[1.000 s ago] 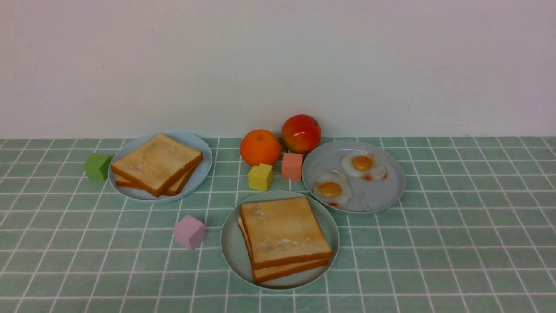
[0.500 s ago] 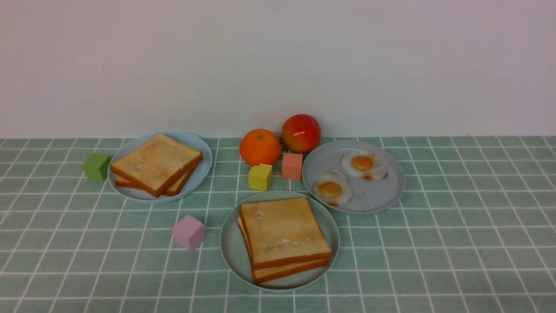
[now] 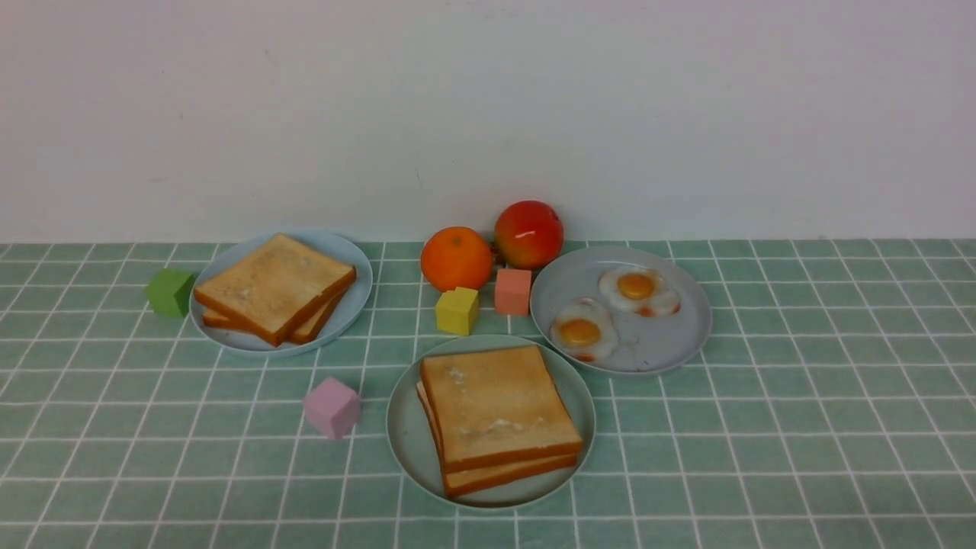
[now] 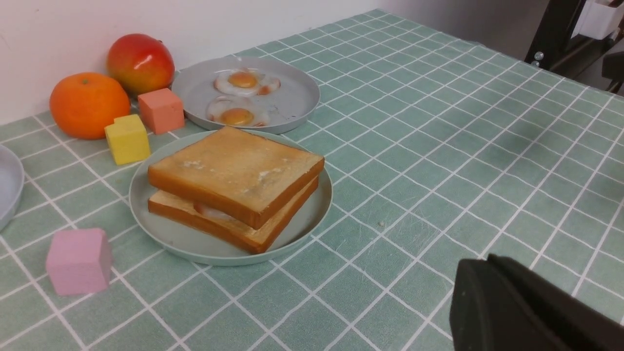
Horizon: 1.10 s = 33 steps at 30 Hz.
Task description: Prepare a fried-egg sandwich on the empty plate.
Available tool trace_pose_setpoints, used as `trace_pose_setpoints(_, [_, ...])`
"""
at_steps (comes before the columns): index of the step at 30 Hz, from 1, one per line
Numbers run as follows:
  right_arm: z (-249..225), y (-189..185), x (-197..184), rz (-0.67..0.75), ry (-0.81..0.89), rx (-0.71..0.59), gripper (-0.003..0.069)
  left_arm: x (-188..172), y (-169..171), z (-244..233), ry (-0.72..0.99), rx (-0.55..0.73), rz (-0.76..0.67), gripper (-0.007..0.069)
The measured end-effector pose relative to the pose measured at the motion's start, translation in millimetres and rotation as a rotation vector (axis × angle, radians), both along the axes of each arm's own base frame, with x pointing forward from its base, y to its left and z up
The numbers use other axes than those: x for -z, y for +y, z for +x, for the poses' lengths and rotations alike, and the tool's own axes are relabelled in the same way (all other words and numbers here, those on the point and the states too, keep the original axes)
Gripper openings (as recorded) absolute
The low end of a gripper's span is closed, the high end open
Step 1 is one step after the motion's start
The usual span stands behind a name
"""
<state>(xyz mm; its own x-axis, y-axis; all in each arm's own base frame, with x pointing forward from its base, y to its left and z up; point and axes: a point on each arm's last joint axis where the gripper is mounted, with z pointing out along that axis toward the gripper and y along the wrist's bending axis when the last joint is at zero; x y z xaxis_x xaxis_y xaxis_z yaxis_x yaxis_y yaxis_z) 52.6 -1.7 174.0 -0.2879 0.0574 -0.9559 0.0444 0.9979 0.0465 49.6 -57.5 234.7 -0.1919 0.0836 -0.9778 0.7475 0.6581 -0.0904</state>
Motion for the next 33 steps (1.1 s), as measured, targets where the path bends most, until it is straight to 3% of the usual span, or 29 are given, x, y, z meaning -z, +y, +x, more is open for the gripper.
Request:
trace_pose_setpoints(7, [0, 0, 0, 0.001, 0.001, 0.000, -0.0006, 1, 0, 0, -0.019, 0.001, 0.014, -0.0013])
trace_pose_setpoints(11, [0, 0, 0, 0.001, 0.001, 0.000, -0.0005, -1, 4, 3, -0.030, -0.063, -0.007, -0.0013])
trace_pose_setpoints(15, [0, 0, 0, 0.002, 0.000, 0.000, 0.0000, -8, 27, 4, -0.042, -0.359, -0.170, -0.0013])
trace_pose_setpoints(17, [0, 0, 0, 0.002, 0.001, 0.000, 0.0001, -7, 33, 3, -0.057, -0.442, -0.200, -0.0013])
trace_pose_setpoints(20, [0, 0, 0, 0.002, 0.001, 0.001, 0.0001, 10, 44, 1, -0.070, -0.618, -0.238, -0.0013])
trace_pose_setpoints(23, [0, 0, 0, 0.002, 0.001, 0.001, 0.0003, 44, 51, 5, 0.033, -0.777, -0.202, -0.0013])
trace_pose_setpoints(26, [0, 0, 0, 0.002, 0.002, 0.001, 0.0005, 62, 53, 4, 0.174, -0.839, -0.144, -0.0013])
trace_pose_setpoints(33, [0, 0, 0, 0.002, 0.002, 0.001, 0.0011, 65, 53, 3, 0.209, -0.848, -0.142, -0.0013])
